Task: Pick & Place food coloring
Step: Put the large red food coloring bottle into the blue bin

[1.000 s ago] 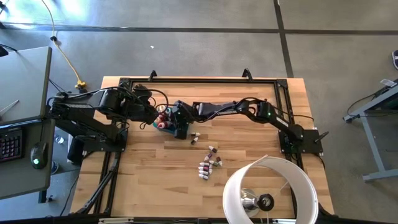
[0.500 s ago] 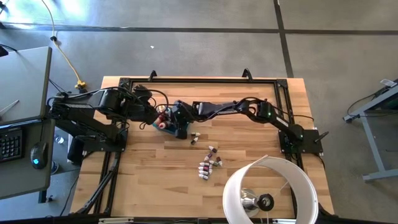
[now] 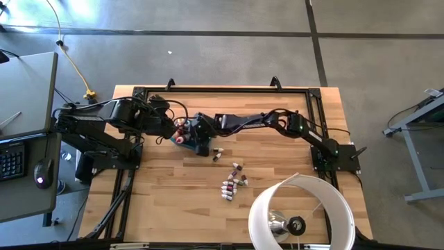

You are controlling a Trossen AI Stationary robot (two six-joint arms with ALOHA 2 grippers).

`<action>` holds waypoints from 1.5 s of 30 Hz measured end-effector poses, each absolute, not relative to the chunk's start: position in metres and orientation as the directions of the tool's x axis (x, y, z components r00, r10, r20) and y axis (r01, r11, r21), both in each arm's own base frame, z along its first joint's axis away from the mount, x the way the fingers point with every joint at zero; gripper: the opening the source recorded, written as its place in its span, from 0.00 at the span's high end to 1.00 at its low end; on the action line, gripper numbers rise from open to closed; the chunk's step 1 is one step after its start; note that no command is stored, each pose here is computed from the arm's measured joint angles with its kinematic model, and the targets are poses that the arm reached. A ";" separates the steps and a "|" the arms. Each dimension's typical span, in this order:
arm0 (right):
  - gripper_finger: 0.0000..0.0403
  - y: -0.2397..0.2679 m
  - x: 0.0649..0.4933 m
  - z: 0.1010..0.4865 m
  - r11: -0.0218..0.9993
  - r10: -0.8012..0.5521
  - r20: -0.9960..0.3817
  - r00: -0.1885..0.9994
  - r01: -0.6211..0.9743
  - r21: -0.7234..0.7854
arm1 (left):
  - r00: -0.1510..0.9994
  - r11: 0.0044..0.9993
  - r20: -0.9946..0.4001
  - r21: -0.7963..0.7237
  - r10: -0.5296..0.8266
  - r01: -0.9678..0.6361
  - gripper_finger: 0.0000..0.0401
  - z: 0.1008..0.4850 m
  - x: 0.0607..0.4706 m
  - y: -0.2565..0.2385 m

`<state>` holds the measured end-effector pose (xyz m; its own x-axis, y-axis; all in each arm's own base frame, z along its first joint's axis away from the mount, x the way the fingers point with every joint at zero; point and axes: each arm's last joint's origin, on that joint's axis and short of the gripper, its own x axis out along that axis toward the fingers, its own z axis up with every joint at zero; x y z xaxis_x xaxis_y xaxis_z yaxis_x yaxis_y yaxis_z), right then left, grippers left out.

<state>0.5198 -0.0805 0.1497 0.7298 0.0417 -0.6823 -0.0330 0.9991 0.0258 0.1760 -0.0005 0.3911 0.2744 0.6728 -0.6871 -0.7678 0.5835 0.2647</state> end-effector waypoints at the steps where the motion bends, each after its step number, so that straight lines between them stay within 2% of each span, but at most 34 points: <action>1: 1.00 -0.080 0.521 0.151 0.998 0.057 -0.665 0.744 -0.048 0.033 | 0.274 0.583 -0.687 0.265 0.673 -0.768 1.00 0.391 0.176 -0.001; 6: 1.00 -0.078 0.525 0.155 0.998 0.043 -0.630 0.776 -0.058 -0.004 | 0.274 0.583 -0.687 0.265 0.673 -0.768 1.00 0.391 0.176 -0.001; 12: 1.00 -0.076 0.522 0.156 0.998 0.051 -0.653 0.756 -0.065 0.002 | 0.274 0.583 -0.687 0.265 0.673 -0.768 1.00 0.391 0.176 -0.001; 20: 1.00 -0.053 0.513 0.202 0.985 0.029 -0.633 0.773 -0.129 -0.113 | 0.274 0.583 -0.687 0.265 0.673 -0.768 1.00 0.391 0.176 -0.001; 25: 1.00 -0.032 0.516 0.214 0.959 0.192 -0.563 0.804 -0.275 -0.066 | 0.275 0.584 -0.688 0.264 0.672 -0.768 1.00 0.391 0.176 -0.001; 28: 1.00 -0.020 0.522 0.205 0.947 0.246 -0.535 0.808 -0.319 -0.046 | 0.275 0.585 -0.689 0.264 0.671 -0.767 1.00 0.391 0.176 -0.001; 32: 1.00 -0.009 0.529 0.194 0.950 0.201 -0.514 0.834 -0.294 -0.104 | 0.275 0.585 -0.689 0.264 0.671 -0.767 1.00 0.391 0.176 -0.001; 38: 1.00 -0.015 0.538 0.187 0.961 0.030 -0.461 0.887 -0.153 -0.231 | 0.273 0.577 -0.678 0.271 0.683 -0.770 1.00 0.391 0.176 0.000; 45: 1.00 -0.021 0.539 0.184 0.965 0.094 -0.451 0.888 -0.193 -0.178 | 0.272 0.573 -0.670 0.279 0.691 -0.771 1.00 0.392 0.176 0.000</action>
